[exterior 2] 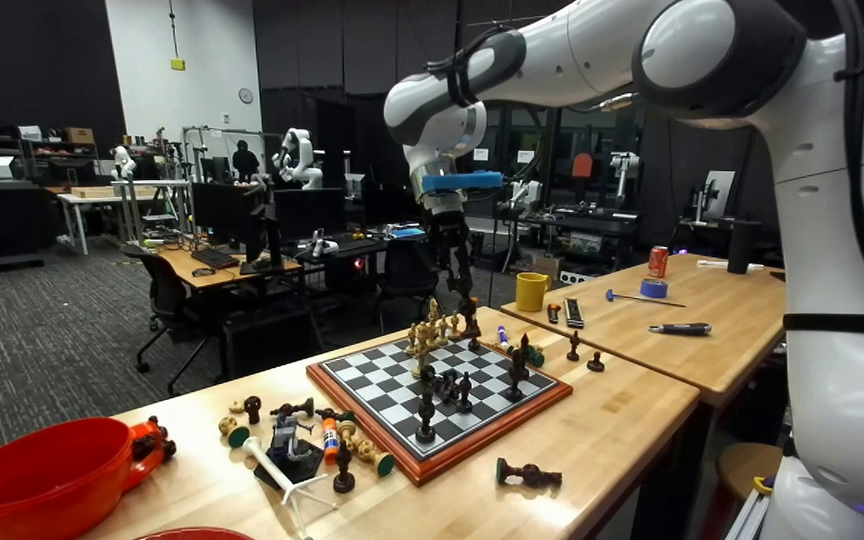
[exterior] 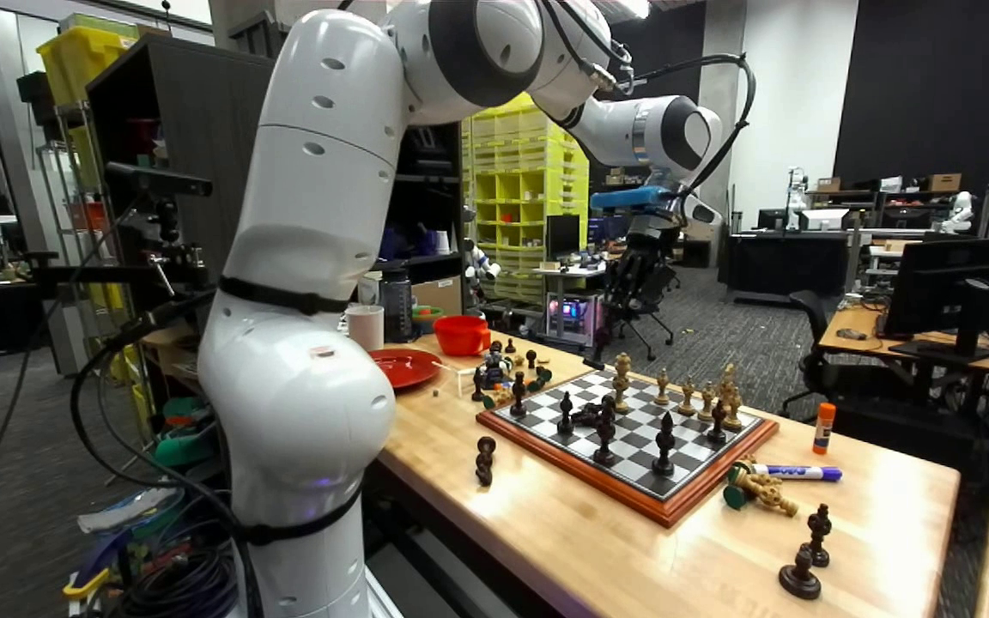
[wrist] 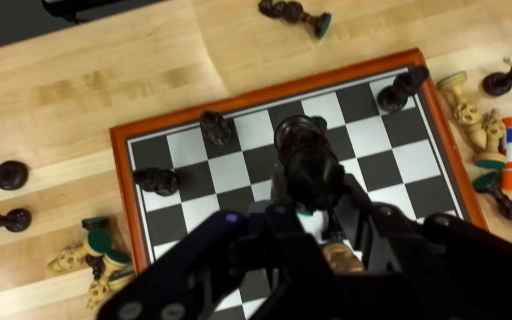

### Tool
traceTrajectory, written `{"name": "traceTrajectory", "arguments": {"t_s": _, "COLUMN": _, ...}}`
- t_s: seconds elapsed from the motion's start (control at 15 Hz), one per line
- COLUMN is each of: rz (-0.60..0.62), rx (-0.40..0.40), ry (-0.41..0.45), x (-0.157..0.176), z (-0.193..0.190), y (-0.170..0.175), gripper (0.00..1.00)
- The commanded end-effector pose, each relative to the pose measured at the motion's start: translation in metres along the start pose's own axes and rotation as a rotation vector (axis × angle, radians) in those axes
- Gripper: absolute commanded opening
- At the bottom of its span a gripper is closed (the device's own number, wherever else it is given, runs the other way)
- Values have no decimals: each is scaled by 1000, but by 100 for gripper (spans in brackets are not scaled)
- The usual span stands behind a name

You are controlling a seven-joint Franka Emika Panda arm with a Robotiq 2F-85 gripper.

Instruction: Move the black king to the front of the board.

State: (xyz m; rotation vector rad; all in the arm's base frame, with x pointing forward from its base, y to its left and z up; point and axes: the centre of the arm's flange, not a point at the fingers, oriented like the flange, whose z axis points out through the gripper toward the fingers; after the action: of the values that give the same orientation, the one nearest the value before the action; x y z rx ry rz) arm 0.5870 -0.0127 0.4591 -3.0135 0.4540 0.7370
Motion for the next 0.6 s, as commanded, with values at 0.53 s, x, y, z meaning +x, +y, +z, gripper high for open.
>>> {"name": "traceTrajectory", "arguments": {"t_s": 0.53, "rz": -40, "rx": 22, "ry": 194, "x": -46, "z": -30, "y": 21, "gripper": 30}}
